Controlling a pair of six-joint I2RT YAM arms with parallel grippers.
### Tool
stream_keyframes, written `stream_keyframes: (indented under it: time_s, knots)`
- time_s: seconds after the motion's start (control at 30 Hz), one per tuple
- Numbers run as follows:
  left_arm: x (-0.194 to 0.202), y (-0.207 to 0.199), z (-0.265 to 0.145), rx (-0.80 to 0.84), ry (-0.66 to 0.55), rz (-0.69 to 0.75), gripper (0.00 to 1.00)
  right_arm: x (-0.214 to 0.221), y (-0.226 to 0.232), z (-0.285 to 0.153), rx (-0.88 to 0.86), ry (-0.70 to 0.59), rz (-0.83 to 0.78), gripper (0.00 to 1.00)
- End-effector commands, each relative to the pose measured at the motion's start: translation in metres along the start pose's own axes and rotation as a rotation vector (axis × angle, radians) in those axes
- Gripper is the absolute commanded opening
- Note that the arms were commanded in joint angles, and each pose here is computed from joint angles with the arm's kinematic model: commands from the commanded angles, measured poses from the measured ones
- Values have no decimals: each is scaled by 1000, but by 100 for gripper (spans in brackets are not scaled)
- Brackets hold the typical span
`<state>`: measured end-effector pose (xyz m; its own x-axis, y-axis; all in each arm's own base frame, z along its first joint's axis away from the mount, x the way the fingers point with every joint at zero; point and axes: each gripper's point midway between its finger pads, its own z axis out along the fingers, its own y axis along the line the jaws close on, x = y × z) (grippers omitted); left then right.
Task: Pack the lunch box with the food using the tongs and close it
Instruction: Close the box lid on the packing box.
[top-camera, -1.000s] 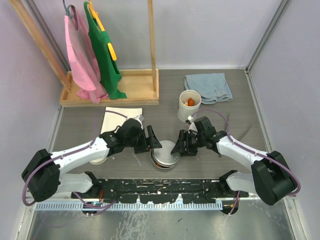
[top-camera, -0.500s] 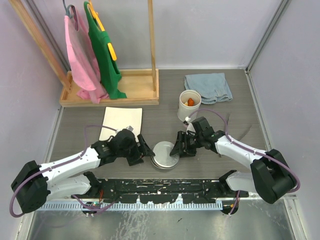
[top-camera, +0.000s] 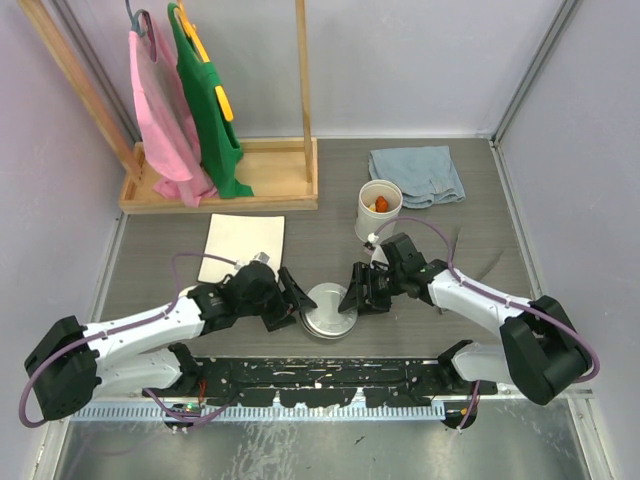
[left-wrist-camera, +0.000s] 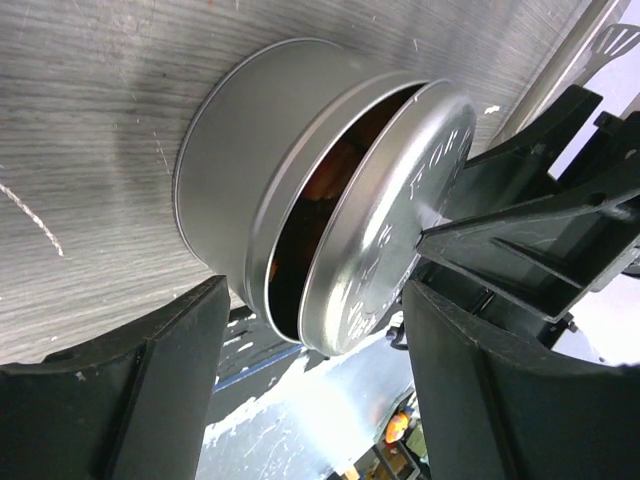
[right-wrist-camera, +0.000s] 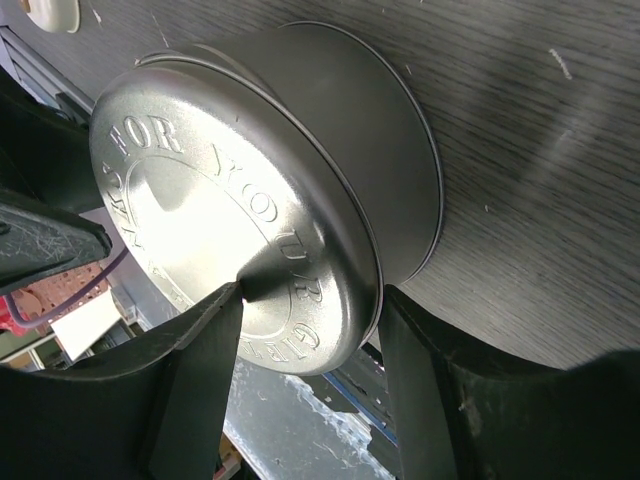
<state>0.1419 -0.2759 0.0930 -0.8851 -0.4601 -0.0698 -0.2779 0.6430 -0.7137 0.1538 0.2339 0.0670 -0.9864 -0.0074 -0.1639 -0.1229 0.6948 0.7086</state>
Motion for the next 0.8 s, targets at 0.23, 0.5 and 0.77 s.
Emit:
stream_keyframes:
  time_s: [0.23, 0.5, 0.77]
  knots:
    - [-14, -20, 12, 26, -59, 115, 62, -16, 16, -2, -26, -34, -40, 61]
    - [-13, -18, 17, 16, -52, 113, 49, -16, 20, -2, -32, -35, -34, 61]
    - [-14, -17, 19, 14, -54, 118, 43, -16, 23, 1, -18, -34, -37, 61]
